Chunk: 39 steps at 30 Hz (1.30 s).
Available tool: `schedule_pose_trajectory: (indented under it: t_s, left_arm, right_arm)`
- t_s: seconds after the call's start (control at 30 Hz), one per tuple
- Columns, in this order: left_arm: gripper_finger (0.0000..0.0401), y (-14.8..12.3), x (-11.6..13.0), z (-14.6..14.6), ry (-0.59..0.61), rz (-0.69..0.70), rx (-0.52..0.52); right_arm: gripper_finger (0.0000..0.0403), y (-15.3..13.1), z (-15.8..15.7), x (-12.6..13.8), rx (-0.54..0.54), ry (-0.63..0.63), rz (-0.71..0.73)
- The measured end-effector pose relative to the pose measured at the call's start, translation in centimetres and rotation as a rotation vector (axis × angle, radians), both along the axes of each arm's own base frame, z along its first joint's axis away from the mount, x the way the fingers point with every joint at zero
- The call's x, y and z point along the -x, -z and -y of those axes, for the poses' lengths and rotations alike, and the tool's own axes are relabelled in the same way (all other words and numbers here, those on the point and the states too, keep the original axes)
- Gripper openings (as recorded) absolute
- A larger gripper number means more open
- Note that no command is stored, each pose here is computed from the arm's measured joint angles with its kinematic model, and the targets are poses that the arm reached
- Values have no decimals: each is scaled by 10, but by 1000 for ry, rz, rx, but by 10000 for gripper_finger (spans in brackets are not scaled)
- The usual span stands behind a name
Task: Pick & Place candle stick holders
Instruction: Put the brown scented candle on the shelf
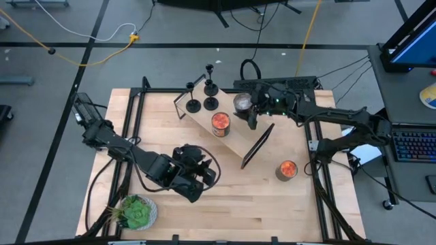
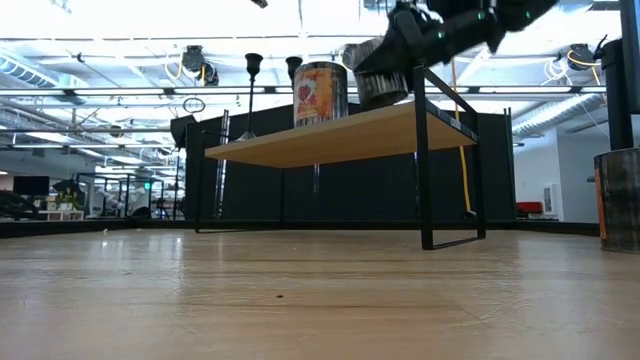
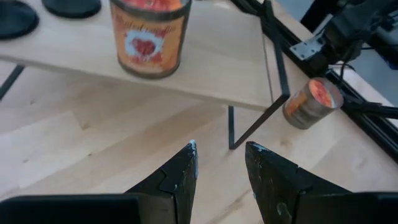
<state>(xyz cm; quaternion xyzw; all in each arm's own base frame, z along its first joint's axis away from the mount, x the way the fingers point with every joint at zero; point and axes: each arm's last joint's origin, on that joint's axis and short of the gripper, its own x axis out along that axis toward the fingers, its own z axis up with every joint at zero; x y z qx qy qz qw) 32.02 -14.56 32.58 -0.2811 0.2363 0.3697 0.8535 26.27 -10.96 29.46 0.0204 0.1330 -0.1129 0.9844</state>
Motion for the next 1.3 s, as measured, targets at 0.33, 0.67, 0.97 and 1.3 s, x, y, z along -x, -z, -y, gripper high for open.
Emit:
schedule_pose_trajectory:
  t_s: [0.33,0.67,0.97,1.3]
  left_arm:
    - [145,19,5,1,-82,26,-10]
    - [145,24,26,-18,-99,-20,-28]
    - [145,31,68,-39,-41,42,0]
    - [145,51,95,-55,9,58,17]
  right_arm:
    - [343,45,5,4,-78,22,140]
    - [343,56,11,-8,-64,54,186]
    - [345,63,9,-12,-78,64,162]
    - [359,70,2,-24,-77,51,188]
